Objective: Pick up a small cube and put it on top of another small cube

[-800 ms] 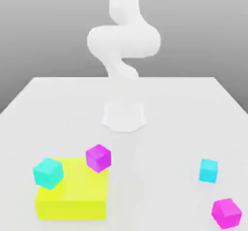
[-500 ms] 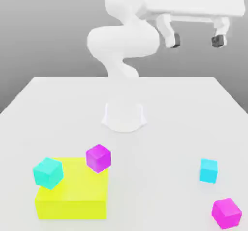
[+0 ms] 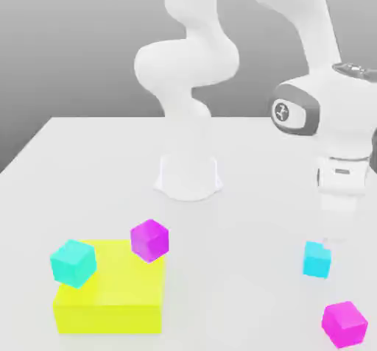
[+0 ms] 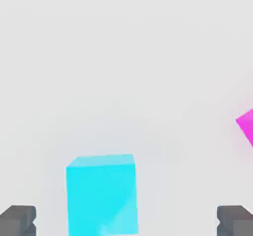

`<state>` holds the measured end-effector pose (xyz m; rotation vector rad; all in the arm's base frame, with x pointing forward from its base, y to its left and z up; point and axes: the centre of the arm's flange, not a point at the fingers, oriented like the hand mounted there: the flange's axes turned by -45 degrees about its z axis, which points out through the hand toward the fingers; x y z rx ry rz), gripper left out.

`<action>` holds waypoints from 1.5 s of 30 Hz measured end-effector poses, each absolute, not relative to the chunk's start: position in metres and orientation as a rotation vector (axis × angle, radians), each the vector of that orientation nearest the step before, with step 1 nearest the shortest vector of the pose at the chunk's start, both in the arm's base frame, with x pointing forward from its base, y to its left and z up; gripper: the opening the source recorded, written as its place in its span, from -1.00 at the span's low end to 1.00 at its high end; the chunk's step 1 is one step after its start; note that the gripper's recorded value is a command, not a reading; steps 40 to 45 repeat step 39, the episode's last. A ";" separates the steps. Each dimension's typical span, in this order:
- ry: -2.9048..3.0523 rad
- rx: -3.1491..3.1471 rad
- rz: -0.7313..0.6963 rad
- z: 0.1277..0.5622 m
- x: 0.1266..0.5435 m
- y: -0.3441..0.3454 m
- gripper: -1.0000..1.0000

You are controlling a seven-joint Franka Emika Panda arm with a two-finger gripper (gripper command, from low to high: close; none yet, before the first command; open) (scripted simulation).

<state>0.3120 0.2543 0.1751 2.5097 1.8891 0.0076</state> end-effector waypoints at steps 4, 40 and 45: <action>1.897 2.505 0.000 0.133 0.310 0.254 0.00; 1.716 2.632 -0.002 0.184 0.461 0.252 1.00; 1.716 2.632 -0.002 0.184 0.461 0.252 1.00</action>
